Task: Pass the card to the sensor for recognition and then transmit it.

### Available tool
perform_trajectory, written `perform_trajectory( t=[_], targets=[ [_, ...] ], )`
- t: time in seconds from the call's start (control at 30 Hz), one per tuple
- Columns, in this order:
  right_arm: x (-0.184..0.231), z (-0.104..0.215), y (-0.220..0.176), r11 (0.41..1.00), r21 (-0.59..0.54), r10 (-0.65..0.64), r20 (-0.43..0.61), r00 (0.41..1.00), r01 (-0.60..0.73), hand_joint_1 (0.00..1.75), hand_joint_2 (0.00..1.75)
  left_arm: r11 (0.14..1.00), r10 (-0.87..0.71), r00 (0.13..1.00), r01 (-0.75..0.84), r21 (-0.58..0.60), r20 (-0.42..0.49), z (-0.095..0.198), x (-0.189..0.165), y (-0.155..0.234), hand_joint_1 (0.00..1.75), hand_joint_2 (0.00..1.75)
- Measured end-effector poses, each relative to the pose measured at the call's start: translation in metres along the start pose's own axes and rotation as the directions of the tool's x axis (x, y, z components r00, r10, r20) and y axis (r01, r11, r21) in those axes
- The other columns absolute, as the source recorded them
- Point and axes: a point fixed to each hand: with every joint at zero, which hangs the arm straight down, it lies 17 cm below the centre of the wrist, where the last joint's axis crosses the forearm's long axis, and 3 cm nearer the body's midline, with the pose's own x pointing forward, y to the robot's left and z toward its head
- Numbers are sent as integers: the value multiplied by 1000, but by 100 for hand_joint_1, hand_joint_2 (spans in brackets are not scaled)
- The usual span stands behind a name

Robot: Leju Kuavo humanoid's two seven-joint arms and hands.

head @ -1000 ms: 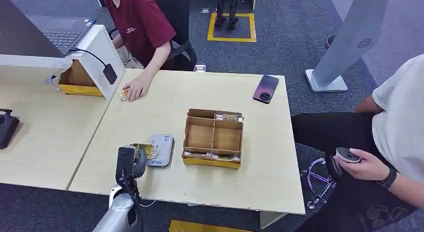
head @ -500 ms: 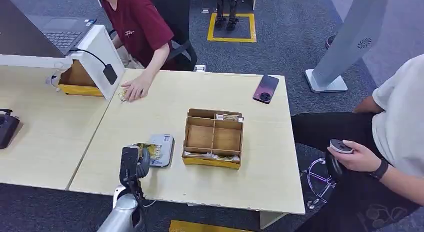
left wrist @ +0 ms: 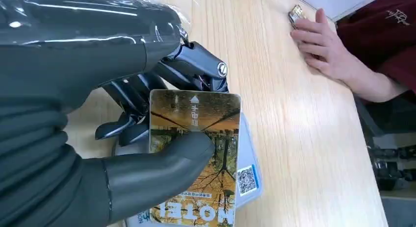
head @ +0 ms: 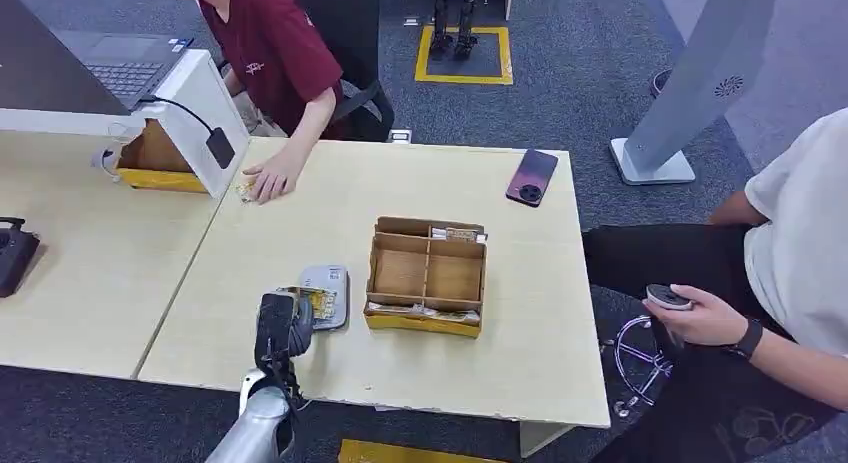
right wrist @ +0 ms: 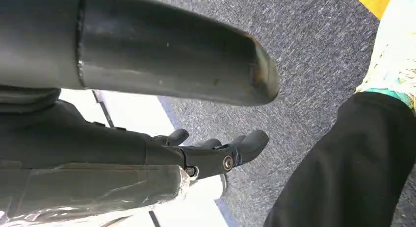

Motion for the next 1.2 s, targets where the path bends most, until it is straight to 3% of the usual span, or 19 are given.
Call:
perform_trajectory(
  t=[1.2],
  targets=[
    [5,0,-2,999,-6,35,20,999,-35,0,0,996,-84,996,83,-29,-42,3,-28,-8,175,175]
  ],
)
